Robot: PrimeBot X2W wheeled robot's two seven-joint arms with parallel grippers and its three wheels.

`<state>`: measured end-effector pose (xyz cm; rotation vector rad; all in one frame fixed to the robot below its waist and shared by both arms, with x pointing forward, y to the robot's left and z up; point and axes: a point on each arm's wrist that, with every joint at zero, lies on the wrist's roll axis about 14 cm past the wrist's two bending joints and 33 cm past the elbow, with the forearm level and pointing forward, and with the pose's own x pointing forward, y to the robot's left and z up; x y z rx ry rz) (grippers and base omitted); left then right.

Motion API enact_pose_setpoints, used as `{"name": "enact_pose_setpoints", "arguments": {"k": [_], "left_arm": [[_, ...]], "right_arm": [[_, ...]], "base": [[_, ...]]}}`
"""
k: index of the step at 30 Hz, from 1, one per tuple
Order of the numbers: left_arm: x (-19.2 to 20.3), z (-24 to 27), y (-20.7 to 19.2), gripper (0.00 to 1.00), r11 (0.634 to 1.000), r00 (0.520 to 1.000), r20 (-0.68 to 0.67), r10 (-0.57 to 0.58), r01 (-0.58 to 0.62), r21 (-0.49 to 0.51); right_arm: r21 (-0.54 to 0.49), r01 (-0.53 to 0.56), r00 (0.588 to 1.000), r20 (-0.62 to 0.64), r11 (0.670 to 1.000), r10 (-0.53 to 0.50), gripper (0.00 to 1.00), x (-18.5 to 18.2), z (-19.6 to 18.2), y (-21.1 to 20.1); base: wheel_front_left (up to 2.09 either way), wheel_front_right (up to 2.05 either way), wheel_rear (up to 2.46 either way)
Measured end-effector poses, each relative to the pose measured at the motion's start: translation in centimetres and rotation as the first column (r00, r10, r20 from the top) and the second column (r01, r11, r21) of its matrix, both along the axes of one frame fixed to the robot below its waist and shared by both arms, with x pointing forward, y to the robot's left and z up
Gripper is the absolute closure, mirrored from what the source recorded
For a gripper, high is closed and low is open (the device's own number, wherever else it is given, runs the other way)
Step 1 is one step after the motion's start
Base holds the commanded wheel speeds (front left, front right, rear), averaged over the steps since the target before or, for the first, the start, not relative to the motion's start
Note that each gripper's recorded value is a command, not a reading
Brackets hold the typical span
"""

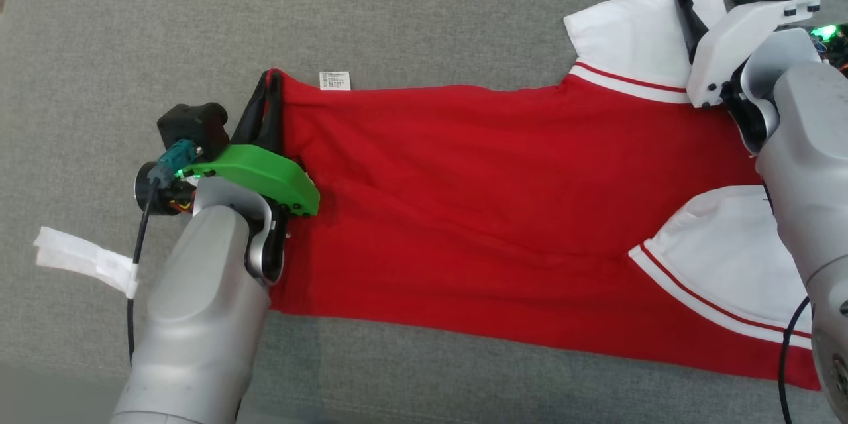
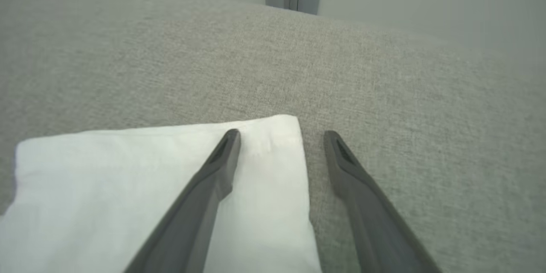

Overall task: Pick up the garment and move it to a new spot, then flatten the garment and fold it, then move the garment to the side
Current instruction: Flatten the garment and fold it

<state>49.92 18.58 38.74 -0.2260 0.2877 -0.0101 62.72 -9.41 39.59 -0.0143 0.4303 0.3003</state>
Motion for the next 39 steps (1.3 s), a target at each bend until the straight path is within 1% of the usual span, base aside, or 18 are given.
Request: {"name": "enact_pose_setpoints", "arguments": {"k": [1, 2, 3, 6, 8, 10, 14, 17, 23, 25, 31, 35, 39], "left_arm": [[-0.1, -0.2, 0.0, 1.0, 1.0, 1.0, -0.005, 0.002, -0.002, -0.003], [-0.1, -0.3, 0.0, 1.0, 1.0, 1.0, -0.007, 0.006, -0.006, -0.004], [-0.2, -0.4, 0.1, 1.0, 1.0, 1.0, -0.011, 0.011, -0.011, -0.007], [0.0, -0.6, 0.1, 1.0, 1.0, 1.0, -0.011, 0.024, -0.024, -0.009], [0.3, 0.0, 0.2, 1.0, 0.999, 1.0, 0.008, 0.03, -0.029, -0.013], [0.7, 0.9, 0.3, 1.0, 0.999, 0.999, 0.036, 0.04, -0.04, -0.016], [1.6, 2.7, 0.7, 1.0, 0.998, 0.994, 0.096, 0.061, -0.059, -0.024], [2.0, 3.9, 0.5, 1.0, 0.998, 0.99, 0.133, 0.054, -0.051, -0.026], [0.9, 4.3, 0.6, 1.0, 0.997, 0.987, 0.142, 0.069, -0.065, -0.034], [0.1, 4.1, 0.6, 1.0, 0.997, 0.988, 0.135, 0.074, -0.069, -0.038], [-2.5, 3.6, 0.2, 1.0, 0.996, 0.99, 0.115, 0.076, -0.071, -0.049], [-4.0, 2.8, -0.4, 1.0, 0.996, 0.994, 0.088, 0.069, -0.064, -0.062], [-5.4, 1.8, -1.5, 1.0, 0.997, 0.998, 0.05, 0.044, -0.041, -0.066]], "right_arm": [[0.003, 0.001, 1.0, -0.021, 1.0, -0.001, 0.53, 0.0, -0.6, 0.2], [0.001, 0.001, 0.999, -0.034, 1.0, -0.001, 1.0, 0.2, -0.9, 0.3], [-0.002, 0.002, 0.999, -0.036, 1.0, -0.003, 1.0, 0.6, -0.8, 0.3], [0.004, 0.017, 0.997, 0.077, 1.0, -0.017, 1.0, 1.9, 0.3, -0.4], [0.02, 0.042, 0.985, 0.169, 0.999, -0.044, 1.0, 2.8, 2.0, -1.5], [0.037, 0.062, 0.963, 0.259, 0.997, -0.07, 1.0, 3.7, 4.5, -2.3], [0.085, 0.098, 0.928, 0.352, 0.992, -0.122, 1.0, 4.4, 8.0, -3.2], [0.135, 0.111, 0.886, 0.435, 0.985, -0.16, 1.0, 4.3, 11.2, -3.6], [0.2, 0.116, 0.881, 0.431, 0.973, -0.194, 1.0, 0.8, 11.0, -3.1], [0.205, 0.119, 0.884, 0.424, 0.971, -0.198, 1.0, -0.6, 10.6, -3.4], [0.26, 0.174, 0.895, 0.36, 0.95, -0.263, 1.0, -5.8, 8.6, -5.5], [0.271, 0.21, 0.908, 0.301, 0.939, -0.29, 1.0, -9.4, 6.7, -6.7], [0.291, 0.255, 0.908, 0.256, 0.922, -0.332, 1.0, -12.2, 5.5, -7.9]], "base": [[0.0, 0.0, 0.0], [0.0, 0.0, 0.0], [0.0, 0.0, 0.0], [0.0, 0.0, 0.0], [0.0, 0.0, 0.0], [0.0, 0.0, 0.0], [0.0, 0.0, 0.0], [0.0, 0.0, 0.0], [0.0, 0.0, 0.0], [0.0, 0.0, 0.0], [0.0, 0.0, 0.0], [0.0, 0.0, 0.0], [0.0, 0.0, 0.0]]}}
